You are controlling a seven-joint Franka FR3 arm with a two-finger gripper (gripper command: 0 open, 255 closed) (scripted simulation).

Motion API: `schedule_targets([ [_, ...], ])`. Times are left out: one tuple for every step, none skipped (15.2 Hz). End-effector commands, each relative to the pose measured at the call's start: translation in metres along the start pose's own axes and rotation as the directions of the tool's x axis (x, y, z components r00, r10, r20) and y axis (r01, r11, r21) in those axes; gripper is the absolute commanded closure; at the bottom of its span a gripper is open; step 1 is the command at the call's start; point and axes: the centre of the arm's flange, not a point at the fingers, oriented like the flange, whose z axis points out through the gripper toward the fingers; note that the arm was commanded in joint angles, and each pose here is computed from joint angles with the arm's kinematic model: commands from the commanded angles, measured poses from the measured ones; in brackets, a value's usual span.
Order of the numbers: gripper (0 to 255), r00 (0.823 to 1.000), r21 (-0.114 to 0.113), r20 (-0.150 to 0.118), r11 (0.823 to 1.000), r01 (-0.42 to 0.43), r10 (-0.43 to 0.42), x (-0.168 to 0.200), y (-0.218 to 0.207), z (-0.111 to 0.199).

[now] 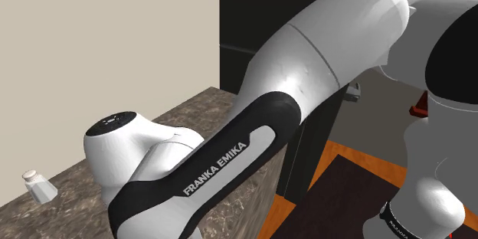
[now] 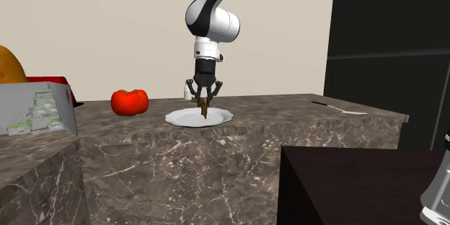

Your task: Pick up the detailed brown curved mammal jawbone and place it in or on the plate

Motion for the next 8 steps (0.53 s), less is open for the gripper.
schedule_targets([
  [255,1.000,0.000,0.000,1.000,0.000,0.000,0.001,0.000,0.012],
  [255,1.000,0.000,0.000,1.000,0.000,0.000,0.002,0.000,0.017],
  [255,1.000,0.000,0.000,1.000,0.000,0.000,0.002,0.001,0.022],
  [255,1.000,0.000,0.000,1.000,0.000,0.000,0.003,0.001,0.029],
  [255,1.000,0.000,0.000,1.000,0.000,0.000,0.003,0.001,0.029],
  [255,1.000,0.000,0.000,1.000,0.000,0.000,0.003,0.001,0.029],
  [255,1.000,0.000,0.000,1.000,0.000,0.000,0.003,0.001,0.029],
  [255,1.000,0.000,0.000,1.000,0.000,0.000,0.003,0.001,0.029],
])
